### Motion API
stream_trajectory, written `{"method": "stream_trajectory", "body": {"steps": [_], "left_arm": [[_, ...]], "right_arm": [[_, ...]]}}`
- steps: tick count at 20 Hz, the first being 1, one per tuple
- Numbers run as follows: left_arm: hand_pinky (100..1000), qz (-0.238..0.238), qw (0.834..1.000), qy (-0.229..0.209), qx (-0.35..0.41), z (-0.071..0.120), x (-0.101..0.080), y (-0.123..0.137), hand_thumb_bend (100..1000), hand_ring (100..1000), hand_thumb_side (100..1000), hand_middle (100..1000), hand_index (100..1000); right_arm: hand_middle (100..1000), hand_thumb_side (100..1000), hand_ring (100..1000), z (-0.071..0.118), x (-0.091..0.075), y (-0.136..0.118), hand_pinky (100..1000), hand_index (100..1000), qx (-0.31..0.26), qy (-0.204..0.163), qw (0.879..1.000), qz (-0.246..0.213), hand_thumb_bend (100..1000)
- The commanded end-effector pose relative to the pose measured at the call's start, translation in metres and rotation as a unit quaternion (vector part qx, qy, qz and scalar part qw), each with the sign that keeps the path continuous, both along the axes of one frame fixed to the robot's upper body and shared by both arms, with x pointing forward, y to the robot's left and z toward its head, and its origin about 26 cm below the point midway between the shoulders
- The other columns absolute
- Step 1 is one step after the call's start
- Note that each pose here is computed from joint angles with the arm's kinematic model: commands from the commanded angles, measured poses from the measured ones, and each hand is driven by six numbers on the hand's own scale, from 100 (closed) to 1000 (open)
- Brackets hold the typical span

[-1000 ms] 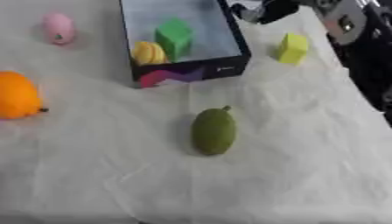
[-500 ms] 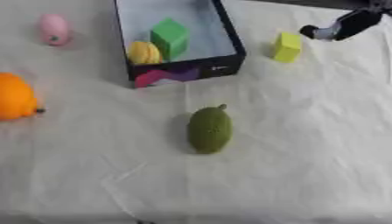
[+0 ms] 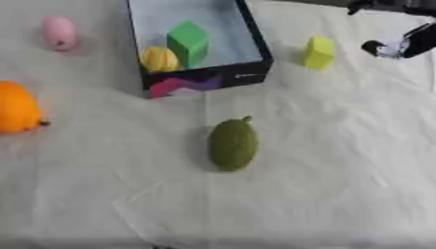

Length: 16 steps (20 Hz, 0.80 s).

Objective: Pick up objects on the table and place them in the box.

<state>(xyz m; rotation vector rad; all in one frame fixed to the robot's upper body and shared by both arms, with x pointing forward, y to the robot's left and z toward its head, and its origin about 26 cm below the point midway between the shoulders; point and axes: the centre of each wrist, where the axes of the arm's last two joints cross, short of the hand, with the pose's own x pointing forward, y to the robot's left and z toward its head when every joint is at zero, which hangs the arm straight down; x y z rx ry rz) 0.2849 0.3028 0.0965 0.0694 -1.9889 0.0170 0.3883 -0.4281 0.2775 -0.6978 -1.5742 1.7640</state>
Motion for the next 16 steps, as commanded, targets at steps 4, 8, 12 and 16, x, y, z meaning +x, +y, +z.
{"method": "stream_trajectory", "body": {"steps": [4, 8, 12, 16], "left_arm": [[959, 0.000, 1.000, -0.017, 0.009, 0.010, 0.001, 0.002, 174, 768, 917, 653, 701], [960, -0.003, 1.000, -0.021, 0.010, 0.012, 0.003, 0.000, 174, 769, 920, 654, 701], [961, -0.005, 1.000, -0.023, 0.010, 0.013, 0.003, -0.001, 173, 769, 925, 655, 700], [962, -0.006, 1.000, -0.026, 0.009, 0.015, 0.004, -0.002, 172, 770, 927, 655, 700]], "right_arm": [[852, 334, 941, 0.022, -0.005, -0.020, 914, 969, -0.009, 0.007, 1.000, -0.012, 171], [850, 292, 942, 0.025, -0.004, -0.024, 917, 970, 0.003, 0.012, 1.000, -0.019, 165], [848, 280, 942, 0.026, -0.002, -0.027, 919, 970, 0.008, 0.017, 1.000, -0.025, 161], [848, 265, 943, 0.024, 0.001, -0.031, 921, 970, 0.016, 0.026, 0.999, -0.040, 146]]}}
